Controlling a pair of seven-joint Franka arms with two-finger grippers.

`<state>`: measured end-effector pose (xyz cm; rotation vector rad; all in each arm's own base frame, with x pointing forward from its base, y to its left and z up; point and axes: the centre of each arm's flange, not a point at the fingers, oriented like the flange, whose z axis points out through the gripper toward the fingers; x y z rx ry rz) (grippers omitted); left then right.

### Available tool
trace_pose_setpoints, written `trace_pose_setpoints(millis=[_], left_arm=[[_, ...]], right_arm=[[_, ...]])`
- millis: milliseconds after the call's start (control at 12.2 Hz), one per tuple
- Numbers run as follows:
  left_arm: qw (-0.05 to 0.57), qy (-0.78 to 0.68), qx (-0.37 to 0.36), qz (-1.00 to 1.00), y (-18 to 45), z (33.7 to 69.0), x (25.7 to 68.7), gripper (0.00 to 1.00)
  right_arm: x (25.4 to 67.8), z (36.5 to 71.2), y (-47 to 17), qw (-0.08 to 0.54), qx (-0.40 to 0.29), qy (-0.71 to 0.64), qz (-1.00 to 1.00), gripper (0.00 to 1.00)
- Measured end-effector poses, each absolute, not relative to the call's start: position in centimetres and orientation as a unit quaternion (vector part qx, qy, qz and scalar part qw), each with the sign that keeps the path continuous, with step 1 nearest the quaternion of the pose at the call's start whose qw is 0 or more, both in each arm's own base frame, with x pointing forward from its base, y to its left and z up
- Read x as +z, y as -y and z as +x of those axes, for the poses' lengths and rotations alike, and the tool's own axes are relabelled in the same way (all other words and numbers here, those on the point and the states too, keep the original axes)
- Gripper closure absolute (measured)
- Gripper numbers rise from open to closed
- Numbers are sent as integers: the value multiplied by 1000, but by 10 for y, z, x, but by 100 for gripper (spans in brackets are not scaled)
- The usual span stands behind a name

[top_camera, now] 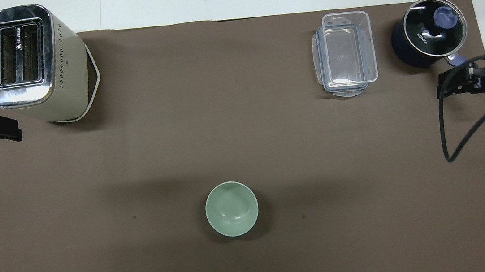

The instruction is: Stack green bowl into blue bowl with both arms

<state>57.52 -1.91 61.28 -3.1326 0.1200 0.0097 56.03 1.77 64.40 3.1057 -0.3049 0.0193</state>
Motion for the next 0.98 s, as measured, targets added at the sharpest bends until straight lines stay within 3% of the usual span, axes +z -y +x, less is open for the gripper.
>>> trace_pose_setpoints(millis=[982], left_arm=[[3, -38, 3, -999, 19, 575, 613, 0]], right_arm=[[628, 554, -19, 11, -5, 97, 995, 0]])
